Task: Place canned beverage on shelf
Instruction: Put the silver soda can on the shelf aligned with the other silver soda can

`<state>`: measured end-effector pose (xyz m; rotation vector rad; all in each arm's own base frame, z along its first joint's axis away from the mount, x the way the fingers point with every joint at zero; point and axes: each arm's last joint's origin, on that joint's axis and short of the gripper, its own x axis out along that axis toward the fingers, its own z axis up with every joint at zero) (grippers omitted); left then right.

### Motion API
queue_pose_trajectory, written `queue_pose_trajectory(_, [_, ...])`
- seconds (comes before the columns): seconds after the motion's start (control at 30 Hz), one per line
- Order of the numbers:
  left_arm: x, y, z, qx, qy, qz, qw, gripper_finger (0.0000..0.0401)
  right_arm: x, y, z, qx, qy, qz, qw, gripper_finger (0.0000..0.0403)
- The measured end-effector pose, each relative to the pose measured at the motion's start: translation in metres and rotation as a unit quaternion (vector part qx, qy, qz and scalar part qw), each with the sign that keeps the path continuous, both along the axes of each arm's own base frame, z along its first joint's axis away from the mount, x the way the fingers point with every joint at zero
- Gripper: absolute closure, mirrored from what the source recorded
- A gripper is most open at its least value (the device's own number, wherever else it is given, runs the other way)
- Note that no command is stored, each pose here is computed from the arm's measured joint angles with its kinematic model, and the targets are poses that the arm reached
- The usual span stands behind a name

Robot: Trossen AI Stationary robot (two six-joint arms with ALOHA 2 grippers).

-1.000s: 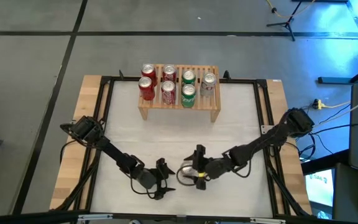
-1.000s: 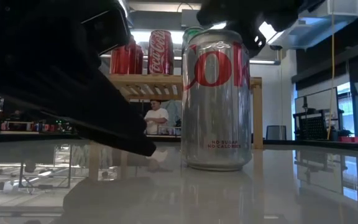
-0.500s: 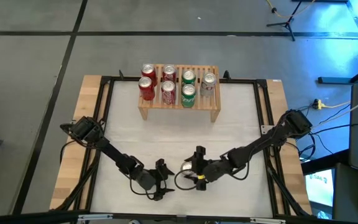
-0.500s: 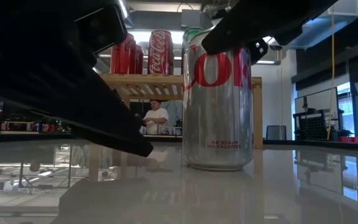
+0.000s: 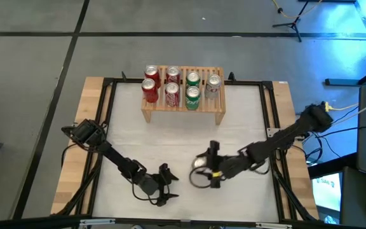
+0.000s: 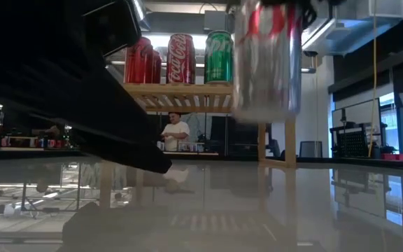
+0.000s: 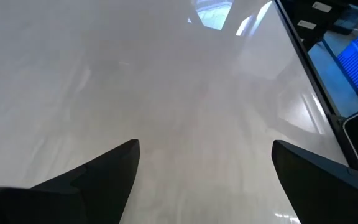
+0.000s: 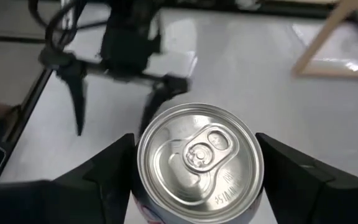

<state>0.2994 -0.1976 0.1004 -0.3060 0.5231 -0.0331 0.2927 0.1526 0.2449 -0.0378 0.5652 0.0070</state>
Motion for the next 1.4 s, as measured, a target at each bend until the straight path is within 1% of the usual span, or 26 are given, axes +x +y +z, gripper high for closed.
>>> queue_pose_trajectory(0.13, [0.0,-0.001,0.0,0.0,-0.002,0.001,1.0,0.0046,-0.024,-0.018,0.041,-0.018,-0.025,-0.018,0.999,0.0127])
queue_pose_trajectory(0.23, [0.0,0.0,0.0,0.0,-0.003,0.003,1.0,0.0046,-0.041,-0.037,0.078,-0.043,-0.052,-0.058,0.996,0.0127])
queue_pose_trajectory(0.3, [0.0,0.0,0.0,0.0,-0.003,0.004,1.0,0.0046,-0.05,-0.052,0.097,-0.073,-0.062,-0.088,0.991,0.0127])
queue_pose_trajectory(0.37, [0.0,0.0,0.001,-0.001,-0.005,0.004,1.0,0.0046,-0.055,-0.065,0.111,-0.098,-0.072,-0.113,0.986,0.0127])
queue_pose_trajectory(0.47, [0.0,0.0,0.001,0.0,-0.008,0.007,1.0,0.0046,-0.055,-0.089,0.127,-0.118,-0.077,-0.141,0.98,0.0127])
queue_pose_trajectory(0.6, [0.0,0.0,0.001,0.0,-0.008,0.008,1.0,0.0046,-0.049,-0.121,0.129,-0.132,-0.059,-0.171,0.975,0.0127])
queue_pose_trajectory(0.77, [0.0,0.0,0.001,-0.001,-0.008,0.008,1.0,0.0046,-0.046,-0.155,0.123,-0.129,-0.023,-0.211,0.969,0.0127])
queue_pose_trajectory(0.87, [0.0,0.0,0.001,-0.001,-0.008,0.008,1.0,0.0046,-0.044,-0.171,0.121,-0.117,-0.015,-0.221,0.968,0.0127])
queue_pose_trajectory(1.17, [0.0,0.0,0.001,0.0,-0.008,0.008,1.0,0.0046,-0.038,-0.197,0.112,-0.084,0.006,-0.225,0.971,0.0127])
queue_pose_trajectory(1.4, [0.0,0.0,0.001,0.001,-0.008,0.007,1.0,0.0046,-0.031,-0.205,0.106,-0.081,0.016,-0.233,0.969,0.0127])
